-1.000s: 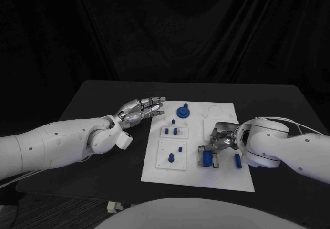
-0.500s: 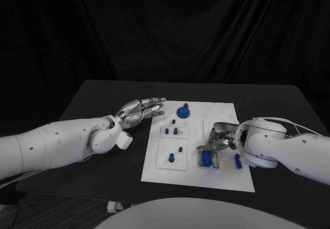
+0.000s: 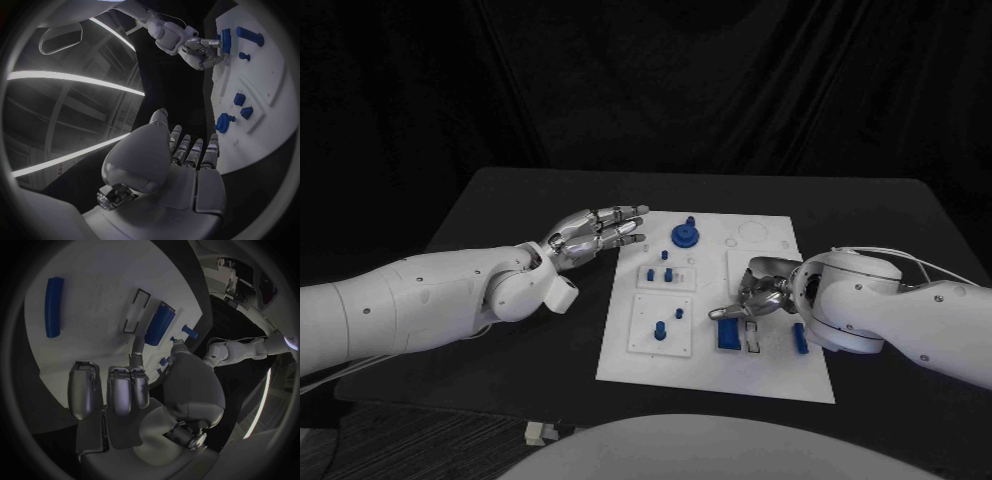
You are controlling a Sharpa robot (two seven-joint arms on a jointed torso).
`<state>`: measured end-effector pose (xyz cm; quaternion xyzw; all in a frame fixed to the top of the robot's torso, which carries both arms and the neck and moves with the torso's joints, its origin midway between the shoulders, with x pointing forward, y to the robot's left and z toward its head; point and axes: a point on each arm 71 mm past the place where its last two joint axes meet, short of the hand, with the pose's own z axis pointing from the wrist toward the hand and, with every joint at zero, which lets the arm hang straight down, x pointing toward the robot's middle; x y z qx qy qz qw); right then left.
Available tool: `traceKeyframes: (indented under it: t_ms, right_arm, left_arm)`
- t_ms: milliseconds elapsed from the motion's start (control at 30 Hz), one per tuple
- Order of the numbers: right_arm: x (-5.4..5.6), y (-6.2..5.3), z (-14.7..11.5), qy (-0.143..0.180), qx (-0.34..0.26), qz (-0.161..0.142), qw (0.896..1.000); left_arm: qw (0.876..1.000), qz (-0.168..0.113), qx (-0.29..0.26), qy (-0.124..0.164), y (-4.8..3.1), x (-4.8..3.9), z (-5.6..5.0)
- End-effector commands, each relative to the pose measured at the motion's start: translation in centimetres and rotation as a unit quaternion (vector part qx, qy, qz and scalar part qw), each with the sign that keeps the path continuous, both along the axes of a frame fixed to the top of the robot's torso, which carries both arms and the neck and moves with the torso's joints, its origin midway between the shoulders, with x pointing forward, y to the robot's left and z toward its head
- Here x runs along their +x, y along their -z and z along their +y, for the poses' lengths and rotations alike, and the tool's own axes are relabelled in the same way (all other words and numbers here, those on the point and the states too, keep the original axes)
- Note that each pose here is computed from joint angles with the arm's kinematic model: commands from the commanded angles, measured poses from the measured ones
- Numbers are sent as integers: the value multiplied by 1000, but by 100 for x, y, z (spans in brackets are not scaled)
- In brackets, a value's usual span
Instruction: Assemble the parts on the task board
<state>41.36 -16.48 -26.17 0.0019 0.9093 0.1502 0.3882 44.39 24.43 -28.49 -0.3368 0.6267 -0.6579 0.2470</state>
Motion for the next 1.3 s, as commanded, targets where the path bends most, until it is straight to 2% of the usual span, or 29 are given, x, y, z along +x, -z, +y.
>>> traceKeyframes:
  t_ms: [33,233,400,700,800,900,1000,1100,1300]
  right_arm:
    - [-1,7,-24,5,-7,-4,1000]
    - [2,-13,-66,16,3,-15,1000]
    - [-4,-85,-150,29,39,-47,998]
    - [-12,-444,-317,22,135,-153,979]
    - [-47,-564,-392,3,153,-202,967]
    - [-70,-607,-426,-13,159,-231,960]
    - [-135,-601,-452,-39,161,-266,950]
    - [-202,-557,-454,-64,153,-288,943]
    - [-340,-398,-432,-102,128,-297,941]
  left_arm:
    - [1000,2,-10,5,-3,-6,-22]
    - [1000,2,-10,5,-1,-7,-20]
    - [1000,2,-9,4,-3,-10,-6]
    - [1000,1,-7,-1,-7,-17,27]
    - [1000,0,-7,-2,-9,-18,26]
    - [1000,0,-8,-1,-8,-17,25]
    - [1000,0,-8,-1,-8,-17,23]
    - [1000,0,-8,-1,-9,-18,22]
    - [1000,0,-8,-1,-8,-17,27]
